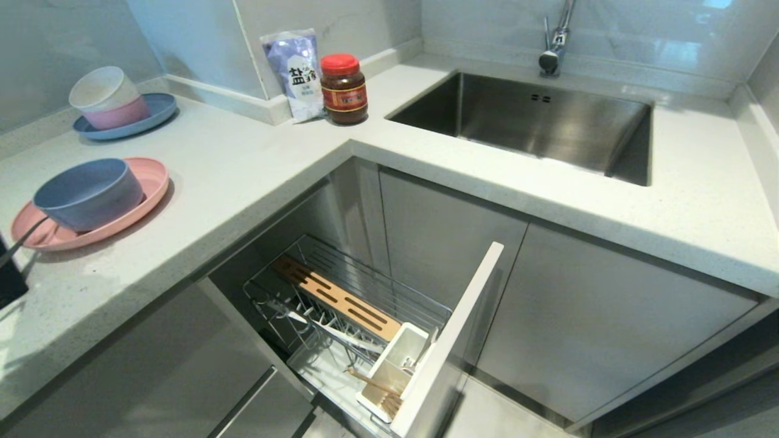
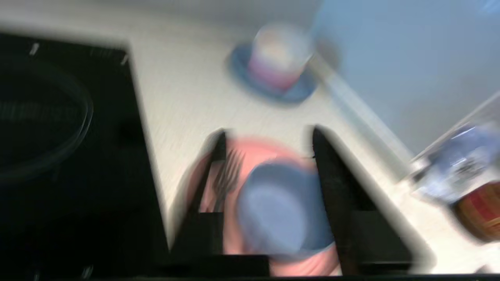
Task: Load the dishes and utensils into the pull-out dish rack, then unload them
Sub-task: Take the chopsticks out of the cupboard
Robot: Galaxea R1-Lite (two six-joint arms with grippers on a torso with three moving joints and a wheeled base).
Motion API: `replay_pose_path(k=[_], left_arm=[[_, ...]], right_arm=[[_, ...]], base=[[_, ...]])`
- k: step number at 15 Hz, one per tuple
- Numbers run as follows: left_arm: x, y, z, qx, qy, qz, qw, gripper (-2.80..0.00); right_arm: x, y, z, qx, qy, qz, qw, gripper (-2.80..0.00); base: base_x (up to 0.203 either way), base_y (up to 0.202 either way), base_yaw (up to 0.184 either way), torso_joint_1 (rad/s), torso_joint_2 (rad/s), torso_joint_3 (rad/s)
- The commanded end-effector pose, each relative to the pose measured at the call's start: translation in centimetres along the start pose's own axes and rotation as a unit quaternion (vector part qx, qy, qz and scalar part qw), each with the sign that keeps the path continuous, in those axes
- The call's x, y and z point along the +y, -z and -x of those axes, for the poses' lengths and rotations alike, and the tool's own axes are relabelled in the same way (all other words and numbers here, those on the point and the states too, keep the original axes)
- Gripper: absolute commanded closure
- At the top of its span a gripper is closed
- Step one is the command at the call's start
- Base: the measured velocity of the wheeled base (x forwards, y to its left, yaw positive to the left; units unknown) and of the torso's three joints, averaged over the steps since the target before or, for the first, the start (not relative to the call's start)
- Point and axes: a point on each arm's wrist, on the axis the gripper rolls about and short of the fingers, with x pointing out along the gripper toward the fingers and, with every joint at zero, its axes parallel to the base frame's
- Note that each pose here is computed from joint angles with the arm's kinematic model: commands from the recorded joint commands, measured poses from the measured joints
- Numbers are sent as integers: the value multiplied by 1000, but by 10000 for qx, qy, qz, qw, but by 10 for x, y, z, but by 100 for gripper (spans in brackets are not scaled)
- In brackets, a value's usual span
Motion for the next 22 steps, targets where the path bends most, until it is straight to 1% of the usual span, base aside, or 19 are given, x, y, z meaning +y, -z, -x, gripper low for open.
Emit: replay_pose_path(k=[1, 2, 3, 4, 5, 7, 9, 10, 11, 12, 13, 14, 16, 18, 20, 22], left_arm=[[-25, -35, 8, -517, 489, 92, 9974, 0], [-38, -49, 8, -625, 654, 149, 9958, 0], [-50, -61, 7, -644, 768, 215, 9947, 0], [-62, -68, 4, -530, 821, 280, 9948, 0], [-75, -65, 1, -223, 889, 362, 9951, 0], [-103, -45, -2, 436, 926, 459, 9937, 0], [-134, -15, -1, 1023, 979, 351, 9893, 0], [-148, 7, -3, 1364, 951, 151, 9860, 0], [-157, 29, -5, 1715, 888, -111, 9811, 0], [-163, 44, -5, 2002, 864, -334, 9754, 0], [-169, 52, -1, 2219, 989, -450, 9690, 0], [-174, 59, 6, 2461, 1175, -566, 9604, 0], [-183, 81, 18, 3020, 1326, -886, 9399, 0], [-190, 108, 29, 3466, 1510, -1215, 9178, 0], [-199, 134, 40, 3790, 1688, -1518, 8971, 0], [-205, 163, 50, 4082, 1763, -1873, 8759, 0]], right_arm=[[0, 0, 0, -14, -2, 0, 10000, 0], [0, 0, 0, -18, 1, 0, 10000, 0], [0, 0, 0, -19, 2, 0, 10000, 0], [0, 1, 0, -12, -5, 0, 10000, 0], [0, 0, 0, -15, -4, 0, 10000, 0], [0, 0, 0, -19, -6, 0, 10000, 0], [0, 0, 0, -14, -1, 0, 10000, 0], [0, 1, 0, -11, 2, 0, 10000, 0], [0, 0, 0, -19, 2, 0, 10000, 0], [0, 0, 0, -14, -6, 0, 10000, 0], [0, 0, 0, -15, 1, 0, 10000, 0], [0, 0, 0, -18, 1, 0, 10000, 0], [0, 1, 0, -12, -4, 0, 10000, 0], [0, 1, 0, -12, 1, 0, 10000, 0], [0, 0, 0, -15, -4, 0, 10000, 0], [0, 0, 0, -16, -6, 0, 10000, 0]], base=[[0, 0, 0, 0, 0, 0], [0, 0, 0, 0, 0, 0], [0, 0, 0, 0, 0, 0], [0, 0, 0, 0, 0, 0], [0, 0, 0, 0, 0, 0], [0, 0, 0, 0, 0, 0], [0, 0, 0, 0, 0, 0], [0, 0, 0, 0, 0, 0], [0, 0, 0, 0, 0, 0], [0, 0, 0, 0, 0, 0], [0, 0, 0, 0, 0, 0], [0, 0, 0, 0, 0, 0], [0, 0, 0, 0, 0, 0], [0, 0, 0, 0, 0, 0], [0, 0, 0, 0, 0, 0], [0, 0, 0, 0, 0, 0]])
